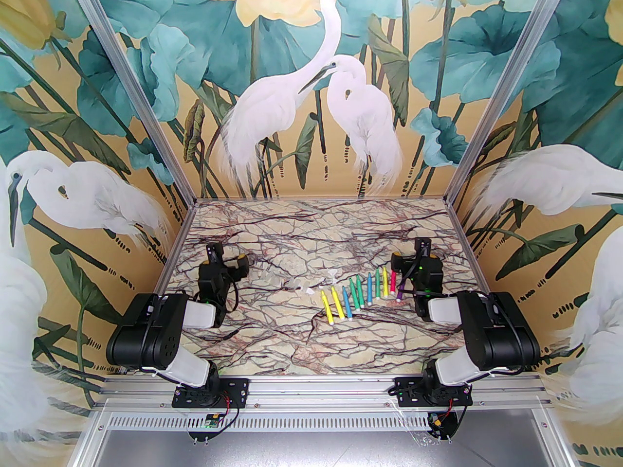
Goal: Open the pen caps
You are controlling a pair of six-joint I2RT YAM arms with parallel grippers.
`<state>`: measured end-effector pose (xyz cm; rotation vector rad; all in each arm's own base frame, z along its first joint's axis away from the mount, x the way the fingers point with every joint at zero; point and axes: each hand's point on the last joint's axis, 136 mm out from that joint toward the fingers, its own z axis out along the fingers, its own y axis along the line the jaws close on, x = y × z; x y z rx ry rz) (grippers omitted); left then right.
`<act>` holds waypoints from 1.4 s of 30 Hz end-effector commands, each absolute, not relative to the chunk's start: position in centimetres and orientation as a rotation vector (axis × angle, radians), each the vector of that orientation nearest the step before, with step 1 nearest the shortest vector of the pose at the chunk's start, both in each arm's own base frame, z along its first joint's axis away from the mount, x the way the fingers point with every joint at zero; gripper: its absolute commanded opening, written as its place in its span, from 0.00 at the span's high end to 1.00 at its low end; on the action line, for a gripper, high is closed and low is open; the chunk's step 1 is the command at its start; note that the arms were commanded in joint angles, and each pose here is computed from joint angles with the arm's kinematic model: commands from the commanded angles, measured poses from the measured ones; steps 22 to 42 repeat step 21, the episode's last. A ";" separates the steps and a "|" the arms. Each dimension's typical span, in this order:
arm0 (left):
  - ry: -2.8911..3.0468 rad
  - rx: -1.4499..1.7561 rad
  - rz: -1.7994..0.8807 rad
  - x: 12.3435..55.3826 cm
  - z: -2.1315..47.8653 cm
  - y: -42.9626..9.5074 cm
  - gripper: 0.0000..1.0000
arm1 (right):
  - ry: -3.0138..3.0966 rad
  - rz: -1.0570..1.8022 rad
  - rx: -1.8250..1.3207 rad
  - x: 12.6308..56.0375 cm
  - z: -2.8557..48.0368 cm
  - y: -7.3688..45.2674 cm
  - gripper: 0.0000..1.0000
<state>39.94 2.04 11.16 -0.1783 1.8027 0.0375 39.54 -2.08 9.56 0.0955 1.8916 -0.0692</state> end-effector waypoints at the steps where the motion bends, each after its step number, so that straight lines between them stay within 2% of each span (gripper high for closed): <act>1: 1.794 -0.173 0.014 40.3 11.7 2.0 0.00 | 1.845 -0.035 0.108 40.2 11.0 -2.0 0.01; 42: 1.788 -0.171 0.019 40.3 11.8 2.1 0.00 | 1.850 -0.028 0.093 40.3 10.9 -1.8 0.01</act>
